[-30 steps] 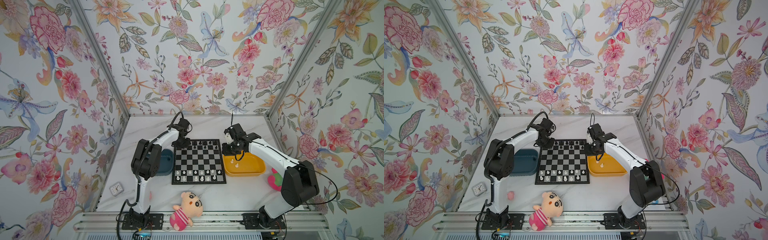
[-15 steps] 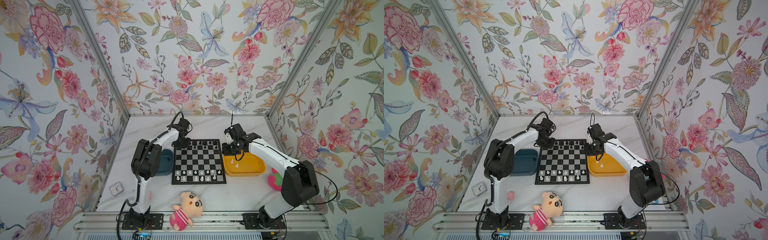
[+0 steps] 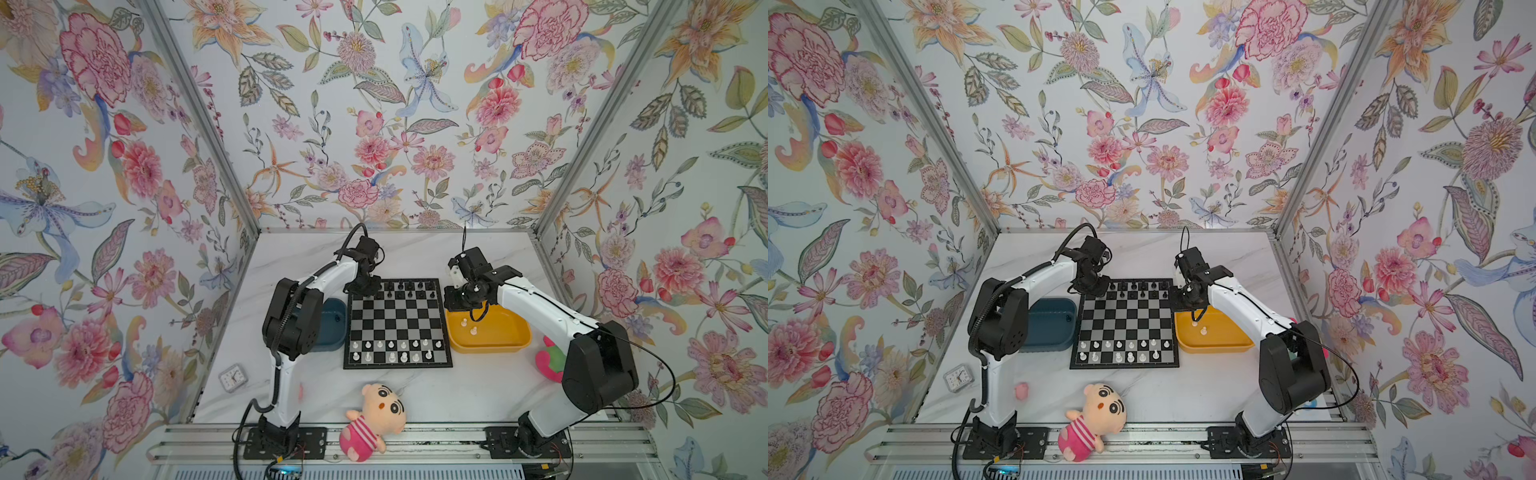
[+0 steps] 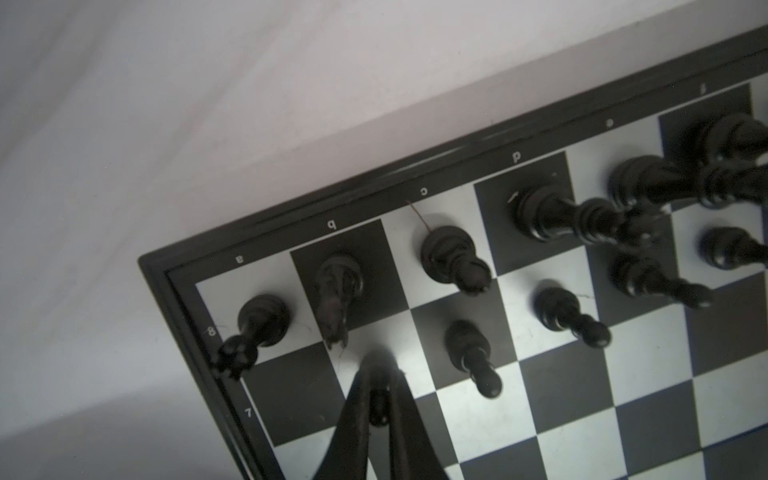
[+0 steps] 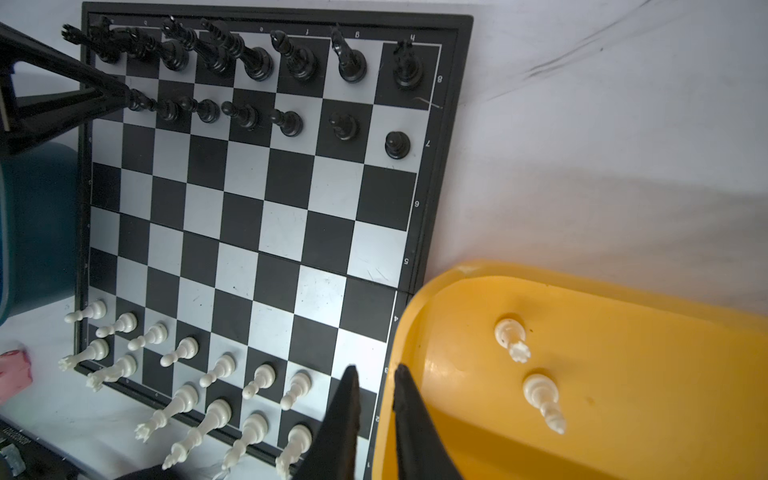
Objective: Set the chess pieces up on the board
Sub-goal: 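Lower the black pawn onto the empty square and open the left gripper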
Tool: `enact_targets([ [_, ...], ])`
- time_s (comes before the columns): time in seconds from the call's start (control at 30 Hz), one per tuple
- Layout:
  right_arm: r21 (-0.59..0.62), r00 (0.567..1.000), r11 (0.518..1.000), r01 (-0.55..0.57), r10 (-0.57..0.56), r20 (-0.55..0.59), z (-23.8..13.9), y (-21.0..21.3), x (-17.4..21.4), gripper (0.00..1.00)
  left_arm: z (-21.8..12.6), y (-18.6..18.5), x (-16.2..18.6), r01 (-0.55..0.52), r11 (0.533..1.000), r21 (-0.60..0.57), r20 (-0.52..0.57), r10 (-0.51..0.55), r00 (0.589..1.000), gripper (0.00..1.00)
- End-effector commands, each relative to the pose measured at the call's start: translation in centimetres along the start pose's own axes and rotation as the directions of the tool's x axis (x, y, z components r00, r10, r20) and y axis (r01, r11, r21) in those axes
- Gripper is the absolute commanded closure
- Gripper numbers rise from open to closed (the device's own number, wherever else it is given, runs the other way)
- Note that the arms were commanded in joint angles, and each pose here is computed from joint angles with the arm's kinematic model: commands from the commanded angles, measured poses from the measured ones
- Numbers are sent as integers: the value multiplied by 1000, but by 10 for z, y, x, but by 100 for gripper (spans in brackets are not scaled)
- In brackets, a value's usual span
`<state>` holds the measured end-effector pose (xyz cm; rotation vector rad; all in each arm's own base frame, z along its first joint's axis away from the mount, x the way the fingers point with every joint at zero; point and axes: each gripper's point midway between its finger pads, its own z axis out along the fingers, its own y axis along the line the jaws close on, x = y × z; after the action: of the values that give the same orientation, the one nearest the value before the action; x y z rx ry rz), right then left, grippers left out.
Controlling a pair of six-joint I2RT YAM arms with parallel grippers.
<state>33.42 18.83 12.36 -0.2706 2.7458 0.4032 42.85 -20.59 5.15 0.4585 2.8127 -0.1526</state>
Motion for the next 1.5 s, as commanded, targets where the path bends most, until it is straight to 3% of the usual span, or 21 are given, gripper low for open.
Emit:
enact_targets([
  [0.0,-7,1000,1000,-13,13,10,-4,-1,1,81,7,-4,5,-19,1000,-4,-26,19,999,85],
  [0.53,-8,1000,1000,-14,14,10,-4,-1,3,81,2,-5,2,-17,1000,2,-12,17,1000,75],
  [1.47,-4,999,1000,-20,20,33,-12,-1,-1,81,-47,-7,-21,-18,1000,-1,103,18,995,74],
])
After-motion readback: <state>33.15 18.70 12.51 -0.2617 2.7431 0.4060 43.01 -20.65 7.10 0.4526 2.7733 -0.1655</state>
